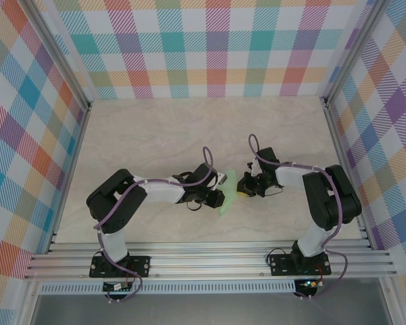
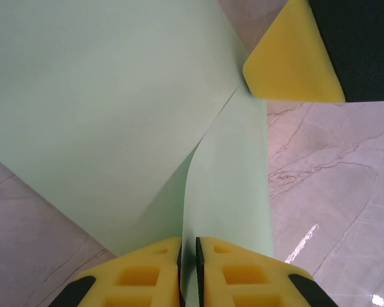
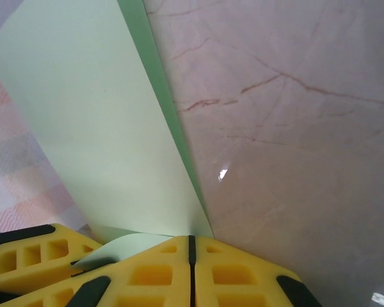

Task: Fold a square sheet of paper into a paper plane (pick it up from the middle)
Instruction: Third fold the triangle at the center of the table.

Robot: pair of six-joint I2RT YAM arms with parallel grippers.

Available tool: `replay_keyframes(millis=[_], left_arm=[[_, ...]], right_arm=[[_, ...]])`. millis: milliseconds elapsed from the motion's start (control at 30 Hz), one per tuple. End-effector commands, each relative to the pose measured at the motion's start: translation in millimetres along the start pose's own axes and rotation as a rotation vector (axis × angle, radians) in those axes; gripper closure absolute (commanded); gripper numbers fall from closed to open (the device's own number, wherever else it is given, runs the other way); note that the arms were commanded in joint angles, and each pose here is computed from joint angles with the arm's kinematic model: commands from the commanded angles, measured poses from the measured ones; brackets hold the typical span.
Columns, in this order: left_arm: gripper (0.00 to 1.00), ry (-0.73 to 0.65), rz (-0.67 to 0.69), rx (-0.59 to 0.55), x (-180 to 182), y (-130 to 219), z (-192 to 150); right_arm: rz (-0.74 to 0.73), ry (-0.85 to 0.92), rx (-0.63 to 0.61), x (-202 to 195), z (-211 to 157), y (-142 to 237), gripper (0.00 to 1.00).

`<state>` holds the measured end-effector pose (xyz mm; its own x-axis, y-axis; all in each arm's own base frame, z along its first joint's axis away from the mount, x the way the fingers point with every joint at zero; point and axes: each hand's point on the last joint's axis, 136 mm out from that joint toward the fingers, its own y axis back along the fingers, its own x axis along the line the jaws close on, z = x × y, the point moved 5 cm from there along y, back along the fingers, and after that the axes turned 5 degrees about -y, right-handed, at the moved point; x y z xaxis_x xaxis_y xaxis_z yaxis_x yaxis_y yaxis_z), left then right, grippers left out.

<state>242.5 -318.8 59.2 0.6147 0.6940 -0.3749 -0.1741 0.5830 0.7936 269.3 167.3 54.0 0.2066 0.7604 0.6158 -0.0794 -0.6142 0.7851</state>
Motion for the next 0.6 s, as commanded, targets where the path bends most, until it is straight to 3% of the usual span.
replay_keyframes(millis=[0,267,567], left_arm=[[0.84,0.018,0.063,0.105,18.0,-12.0,-25.6],[0.85,0.023,0.063,0.097,17.8,-11.2,-24.2],[0.85,0.023,0.061,0.099,17.6,-12.3,-23.5]], right_arm=[[-0.085,-0.007,0.006,-13.8,-0.6,-3.4,0.93],[0.079,0.016,-0.005,15.7,-14.7,18.2,0.92],[0.150,0.018,0.048,25.9,-38.9,2.5,0.91]])
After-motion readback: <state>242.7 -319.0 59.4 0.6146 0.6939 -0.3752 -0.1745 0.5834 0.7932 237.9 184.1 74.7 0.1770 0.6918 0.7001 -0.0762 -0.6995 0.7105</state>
